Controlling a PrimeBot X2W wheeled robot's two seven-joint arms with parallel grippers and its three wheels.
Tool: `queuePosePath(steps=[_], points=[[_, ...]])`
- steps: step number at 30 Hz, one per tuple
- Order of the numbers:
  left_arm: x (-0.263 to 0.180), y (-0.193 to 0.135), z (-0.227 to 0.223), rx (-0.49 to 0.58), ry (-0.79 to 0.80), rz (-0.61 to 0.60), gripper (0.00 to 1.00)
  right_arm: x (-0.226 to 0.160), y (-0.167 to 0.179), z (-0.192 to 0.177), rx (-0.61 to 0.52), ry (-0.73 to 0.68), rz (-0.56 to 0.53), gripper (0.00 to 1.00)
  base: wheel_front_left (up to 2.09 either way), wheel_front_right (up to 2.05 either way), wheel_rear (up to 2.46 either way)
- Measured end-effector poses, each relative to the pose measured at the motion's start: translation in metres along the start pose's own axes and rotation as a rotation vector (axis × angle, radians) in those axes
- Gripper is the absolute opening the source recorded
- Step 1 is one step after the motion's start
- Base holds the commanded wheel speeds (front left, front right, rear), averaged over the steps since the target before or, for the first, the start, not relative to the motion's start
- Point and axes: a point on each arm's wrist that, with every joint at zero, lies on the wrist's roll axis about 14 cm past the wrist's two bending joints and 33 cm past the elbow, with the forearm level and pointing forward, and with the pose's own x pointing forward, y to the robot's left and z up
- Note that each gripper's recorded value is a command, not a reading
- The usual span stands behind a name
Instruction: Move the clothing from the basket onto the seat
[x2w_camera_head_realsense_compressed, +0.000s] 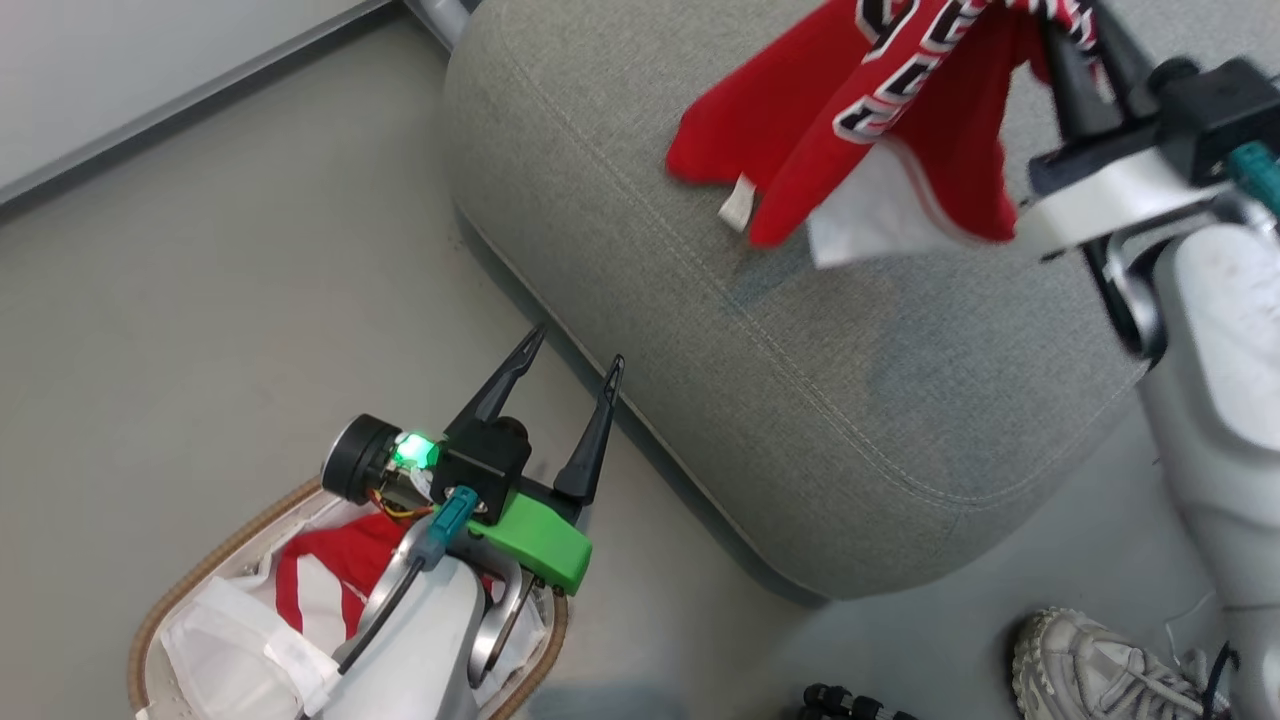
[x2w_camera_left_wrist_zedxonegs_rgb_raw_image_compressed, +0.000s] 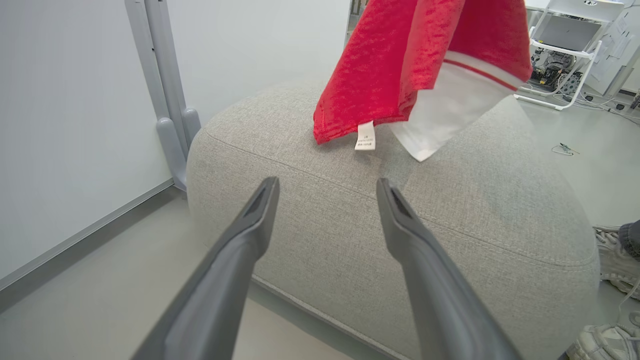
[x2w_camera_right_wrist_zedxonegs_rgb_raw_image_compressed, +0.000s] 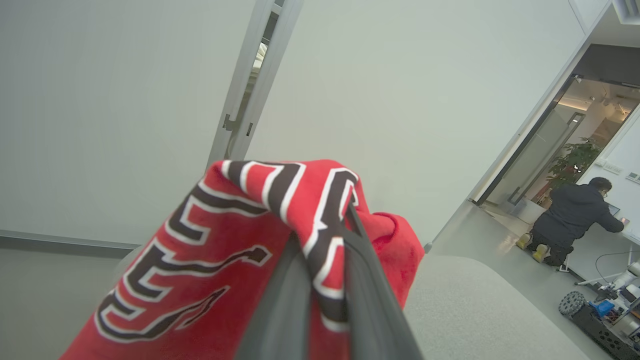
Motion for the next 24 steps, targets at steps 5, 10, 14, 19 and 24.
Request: queuePosePath(steps=[5, 10, 14, 19, 24], points=[[0.003, 0.022, -0.012, -0.007, 0.005, 0.023, 1.0, 0.042, -0.026, 0.014, -0.1, -0.052, -0.032, 0.0, 0.0, 0.0, 0.0], [0.001, 0.04, -0.031, -0.027, 0.026, 0.047, 1.0, 0.075, -0.027, 0.001, -0.147, -0.042, -0.025, 0.0, 0.0, 0.0, 0.0], [-0.002, 0.06, -0.04, -0.04, 0.032, 0.087, 1.0, 0.088, -0.018, -0.035, -0.131, 0.029, -0.019, 0.0, 0.0, 0.0, 0.0], [-0.014, 0.083, -0.054, -0.045, 0.056, 0.148, 1.0, 0.09, 0.006, -0.087, -0.067, 0.13, -0.005, 0.0, 0.0, 0.0, 0.0], [-0.032, 0.111, -0.068, -0.044, 0.091, 0.228, 1.0, 0.059, 0.039, -0.155, -0.015, 0.302, 0.036, 0.49, 0.0, 0.0, 0.0]])
